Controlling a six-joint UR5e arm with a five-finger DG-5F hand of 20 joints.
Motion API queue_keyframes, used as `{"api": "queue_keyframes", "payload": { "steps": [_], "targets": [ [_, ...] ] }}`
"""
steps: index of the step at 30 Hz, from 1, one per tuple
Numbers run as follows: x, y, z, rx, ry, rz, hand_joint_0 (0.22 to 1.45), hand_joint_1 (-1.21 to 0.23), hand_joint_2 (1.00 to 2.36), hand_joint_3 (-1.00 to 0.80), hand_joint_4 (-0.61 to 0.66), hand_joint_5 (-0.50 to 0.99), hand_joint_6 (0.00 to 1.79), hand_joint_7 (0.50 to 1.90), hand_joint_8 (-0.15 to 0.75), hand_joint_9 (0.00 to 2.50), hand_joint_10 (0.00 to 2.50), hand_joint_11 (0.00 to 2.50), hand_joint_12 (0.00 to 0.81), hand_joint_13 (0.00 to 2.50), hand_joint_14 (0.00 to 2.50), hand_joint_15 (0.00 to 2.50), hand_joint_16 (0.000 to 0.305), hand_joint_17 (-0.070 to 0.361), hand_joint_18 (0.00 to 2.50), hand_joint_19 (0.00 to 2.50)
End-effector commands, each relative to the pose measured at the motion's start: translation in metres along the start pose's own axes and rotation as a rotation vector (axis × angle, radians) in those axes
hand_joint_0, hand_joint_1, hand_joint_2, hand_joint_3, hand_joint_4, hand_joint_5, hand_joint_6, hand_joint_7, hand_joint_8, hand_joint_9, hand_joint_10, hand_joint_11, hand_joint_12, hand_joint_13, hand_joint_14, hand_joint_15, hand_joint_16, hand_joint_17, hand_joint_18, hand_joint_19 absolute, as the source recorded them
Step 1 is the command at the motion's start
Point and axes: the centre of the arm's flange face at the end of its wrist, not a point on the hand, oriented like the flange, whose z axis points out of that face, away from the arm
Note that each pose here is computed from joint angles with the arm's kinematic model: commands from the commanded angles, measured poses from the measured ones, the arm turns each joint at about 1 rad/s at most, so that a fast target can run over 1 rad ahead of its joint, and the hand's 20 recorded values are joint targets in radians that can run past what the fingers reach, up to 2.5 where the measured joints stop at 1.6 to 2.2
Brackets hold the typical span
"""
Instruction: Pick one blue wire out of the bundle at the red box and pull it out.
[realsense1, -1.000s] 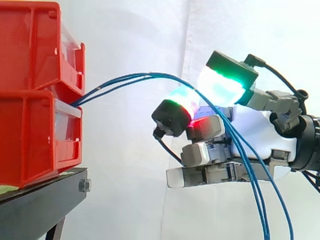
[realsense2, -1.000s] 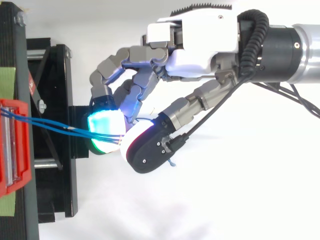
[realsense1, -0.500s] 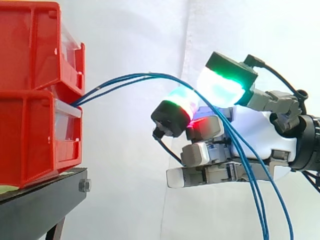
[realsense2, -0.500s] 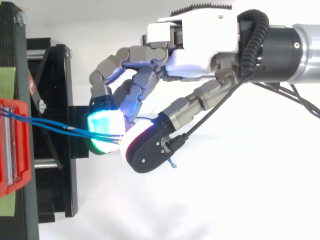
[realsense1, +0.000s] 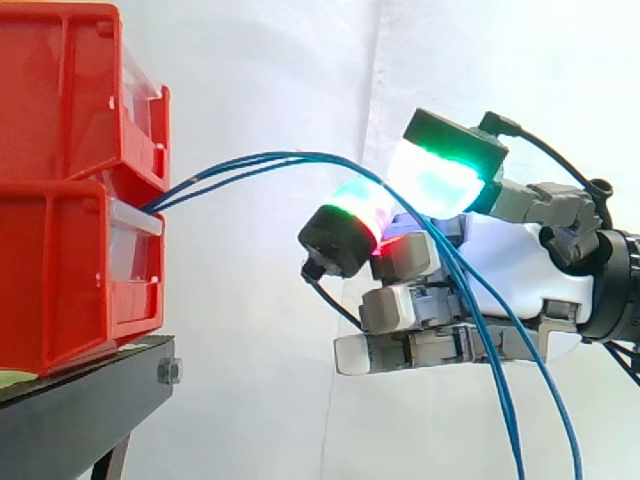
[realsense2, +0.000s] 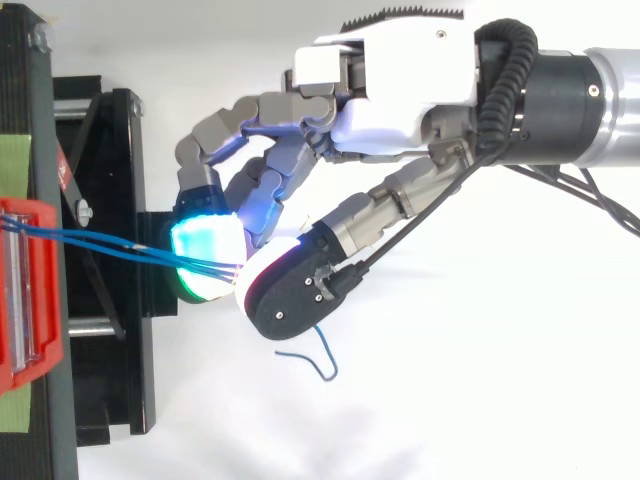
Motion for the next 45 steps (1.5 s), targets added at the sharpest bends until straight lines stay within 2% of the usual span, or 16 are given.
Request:
{"api": "queue_keyframes", "payload": {
  "steps": [1,4,7,11,12,20,32,45],
  "targets": [
    [0.0,0.0,0.0,0.0,0.0,0.001,0.78,-0.83,1.02,-0.21,0.2,-0.08,0.56,1.36,0.248,0.92,0.03,0.95,0.349,0.84,0.03,0.85,0.055,0.124,0.41,0.49],
    [0.0,0.0,0.0,0.0,0.0,0.0,0.69,-0.85,1.02,-0.15,0.21,-0.09,0.55,1.36,0.254,0.89,0.03,0.96,0.356,0.83,0.03,0.85,0.057,0.128,0.43,0.47],
    [0.0,0.0,0.0,0.0,0.0,0.0,0.61,-0.82,1.02,-0.23,0.2,-0.1,0.57,1.34,0.258,0.88,0.03,0.97,0.367,0.81,0.03,0.85,0.058,0.131,0.4,0.5],
    [0.0,0.0,0.0,0.0,0.0,0.0,0.55,-0.79,1.01,-0.32,0.2,-0.11,0.66,1.22,0.273,0.92,0.03,1.0,0.377,0.82,0.03,0.86,0.06,0.135,0.4,0.51],
    [0.0,0.0,0.0,0.0,0.0,0.0,0.55,-0.79,1.01,-0.33,0.2,-0.12,0.7,1.17,0.271,0.92,0.03,1.0,0.377,0.82,0.03,0.85,0.06,0.135,0.4,0.52],
    [0.0,0.0,0.0,0.0,0.0,0.0,0.56,-0.79,1.01,-0.35,0.18,-0.14,0.82,1.11,0.278,0.96,0.03,1.04,0.38,0.84,0.03,0.86,0.059,0.134,0.41,0.51],
    [0.0,0.0,0.0,0.0,0.0,0.0,0.54,-0.81,1.0,-0.44,0.19,-0.13,0.88,1.16,0.283,1.04,0.03,1.11,0.386,0.87,0.03,0.86,0.06,0.135,0.44,0.52],
    [0.0,0.0,0.0,0.0,0.0,0.0,0.55,-0.82,1.0,-0.46,0.18,-0.1,0.88,1.24,0.276,1.16,0.03,1.2,0.373,0.91,0.03,0.87,0.058,0.13,0.49,0.52]
  ]
}}
